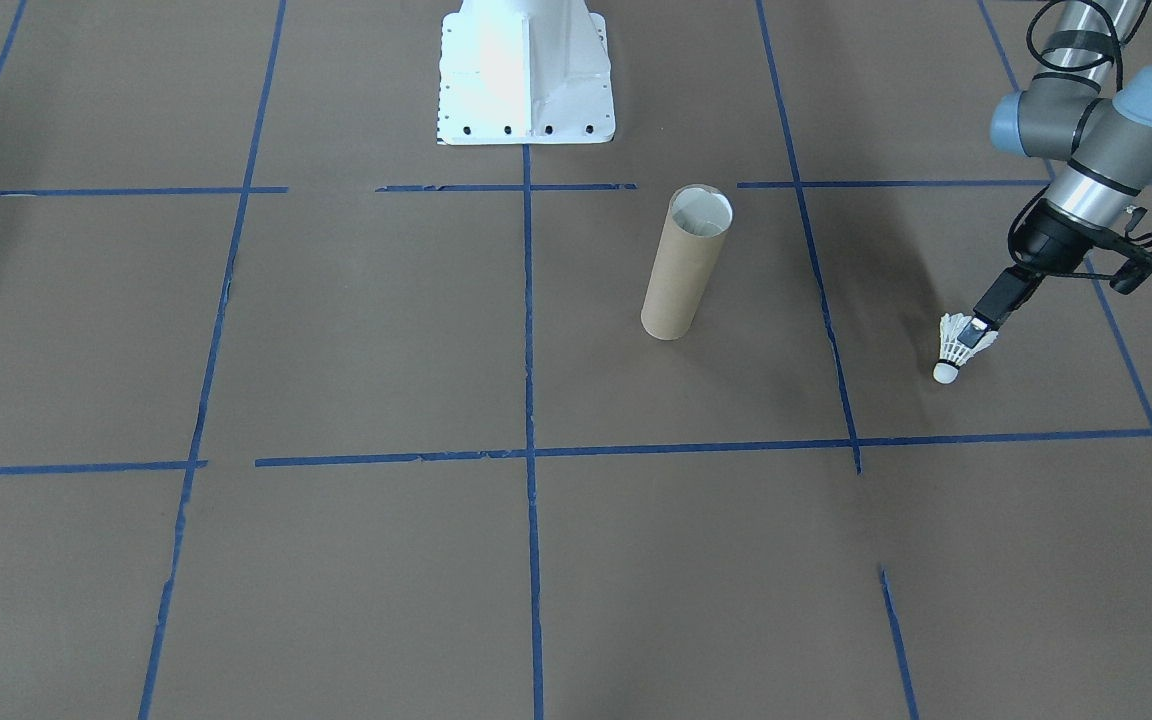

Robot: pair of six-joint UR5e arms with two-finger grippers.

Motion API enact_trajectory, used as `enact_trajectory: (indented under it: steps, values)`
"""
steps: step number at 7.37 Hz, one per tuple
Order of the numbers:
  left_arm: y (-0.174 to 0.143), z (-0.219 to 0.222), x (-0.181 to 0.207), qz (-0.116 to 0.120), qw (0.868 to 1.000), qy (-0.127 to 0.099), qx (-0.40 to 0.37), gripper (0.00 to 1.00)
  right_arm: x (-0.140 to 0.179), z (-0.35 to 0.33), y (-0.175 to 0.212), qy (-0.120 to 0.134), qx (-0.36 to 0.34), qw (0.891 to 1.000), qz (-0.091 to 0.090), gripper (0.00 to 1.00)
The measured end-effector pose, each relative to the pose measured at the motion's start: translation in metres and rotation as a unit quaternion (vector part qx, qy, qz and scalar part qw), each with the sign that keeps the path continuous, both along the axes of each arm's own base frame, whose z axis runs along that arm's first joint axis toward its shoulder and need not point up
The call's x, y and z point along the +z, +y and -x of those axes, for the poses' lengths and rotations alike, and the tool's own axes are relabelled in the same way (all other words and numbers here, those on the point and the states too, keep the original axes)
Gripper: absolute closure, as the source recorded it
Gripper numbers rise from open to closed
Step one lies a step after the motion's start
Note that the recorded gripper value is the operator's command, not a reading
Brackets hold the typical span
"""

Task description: Collect badminton balls into bucket

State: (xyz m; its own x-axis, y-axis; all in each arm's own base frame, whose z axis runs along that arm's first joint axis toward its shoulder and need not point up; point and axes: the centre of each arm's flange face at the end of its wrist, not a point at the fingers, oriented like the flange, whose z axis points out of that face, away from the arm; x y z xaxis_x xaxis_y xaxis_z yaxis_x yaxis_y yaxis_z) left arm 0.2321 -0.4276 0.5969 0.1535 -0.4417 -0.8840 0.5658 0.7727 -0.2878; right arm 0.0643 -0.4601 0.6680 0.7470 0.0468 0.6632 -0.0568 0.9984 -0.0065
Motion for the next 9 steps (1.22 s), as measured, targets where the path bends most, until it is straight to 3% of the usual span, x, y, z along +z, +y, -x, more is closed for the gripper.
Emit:
enact_trajectory:
  steps: [2, 3, 4, 6, 7, 9]
  values:
    - [0.0000, -0.0052, 0.0017, 0.001, 1.000, -0.001, 0.004, 0.02, 0.0000, 0.0000, 0.0000, 0.000, 0.000, 1.000, 0.000, 0.00]
    - [0.0005, -0.0073, 0.0048, 0.004, 1.000, -0.002, 0.006, 0.09, 0.0000, 0.0000, 0.0000, 0.000, 0.000, 1.000, 0.000, 0.00]
    - [0.0016, -0.0096, 0.0072, 0.005, 1.000, -0.004, 0.009, 0.25, 0.0000, 0.0000, 0.0000, 0.000, 0.000, 1.000, 0.000, 0.00]
    - [0.0030, -0.0121, 0.0081, 0.006, 1.000, -0.003, 0.012, 0.81, 0.0000, 0.0000, 0.0000, 0.000, 0.000, 1.000, 0.000, 0.00]
    - [0.0033, -0.0123, 0.0078, 0.005, 1.000, -0.003, 0.012, 1.00, 0.0000, 0.0000, 0.0000, 0.000, 0.000, 1.000, 0.000, 0.00]
    - [0.0037, -0.0124, 0.0049, 0.004, 1.000, 0.000, 0.013, 1.00, 0.0000, 0.0000, 0.0000, 0.000, 0.000, 1.000, 0.000, 0.00]
